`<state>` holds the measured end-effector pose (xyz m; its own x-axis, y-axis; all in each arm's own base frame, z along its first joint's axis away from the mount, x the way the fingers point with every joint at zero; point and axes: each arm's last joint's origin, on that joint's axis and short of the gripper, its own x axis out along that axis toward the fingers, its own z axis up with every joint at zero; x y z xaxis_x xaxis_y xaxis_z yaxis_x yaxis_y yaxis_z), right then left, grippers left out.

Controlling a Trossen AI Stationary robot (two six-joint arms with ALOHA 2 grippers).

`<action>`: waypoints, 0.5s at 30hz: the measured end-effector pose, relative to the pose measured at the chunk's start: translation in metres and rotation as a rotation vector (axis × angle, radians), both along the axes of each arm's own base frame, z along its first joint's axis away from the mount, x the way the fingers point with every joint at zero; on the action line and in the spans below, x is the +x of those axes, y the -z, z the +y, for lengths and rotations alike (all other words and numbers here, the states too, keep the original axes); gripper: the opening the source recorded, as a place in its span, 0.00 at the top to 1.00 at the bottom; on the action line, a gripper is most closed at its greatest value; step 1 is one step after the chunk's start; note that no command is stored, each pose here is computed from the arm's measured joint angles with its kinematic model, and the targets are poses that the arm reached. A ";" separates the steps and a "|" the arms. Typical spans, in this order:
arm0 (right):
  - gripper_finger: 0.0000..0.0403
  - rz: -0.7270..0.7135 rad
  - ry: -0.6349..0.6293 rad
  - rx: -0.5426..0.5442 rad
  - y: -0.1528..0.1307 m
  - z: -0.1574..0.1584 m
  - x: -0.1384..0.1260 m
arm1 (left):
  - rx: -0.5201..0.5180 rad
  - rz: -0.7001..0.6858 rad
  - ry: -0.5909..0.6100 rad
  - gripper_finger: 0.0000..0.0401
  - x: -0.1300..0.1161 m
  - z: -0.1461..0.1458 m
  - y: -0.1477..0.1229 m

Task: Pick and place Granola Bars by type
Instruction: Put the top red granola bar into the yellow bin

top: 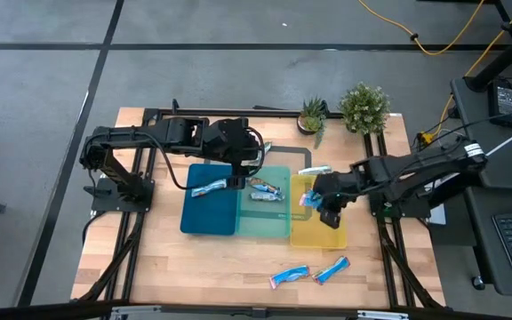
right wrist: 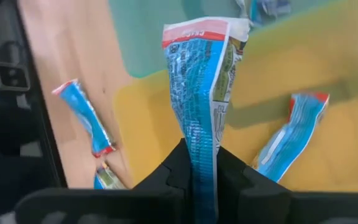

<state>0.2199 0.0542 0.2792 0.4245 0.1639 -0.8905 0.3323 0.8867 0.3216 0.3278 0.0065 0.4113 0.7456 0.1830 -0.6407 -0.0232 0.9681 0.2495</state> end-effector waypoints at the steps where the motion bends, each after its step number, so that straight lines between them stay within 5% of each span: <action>1: 0.90 0.017 0.024 0.005 0.003 0.001 0.002 | 0.004 0.005 0.004 0.44 0.000 0.000 0.000; 15: 0.90 0.241 0.123 -0.109 0.060 0.031 0.031 | 0.034 0.104 0.068 0.44 -0.006 -0.001 0.007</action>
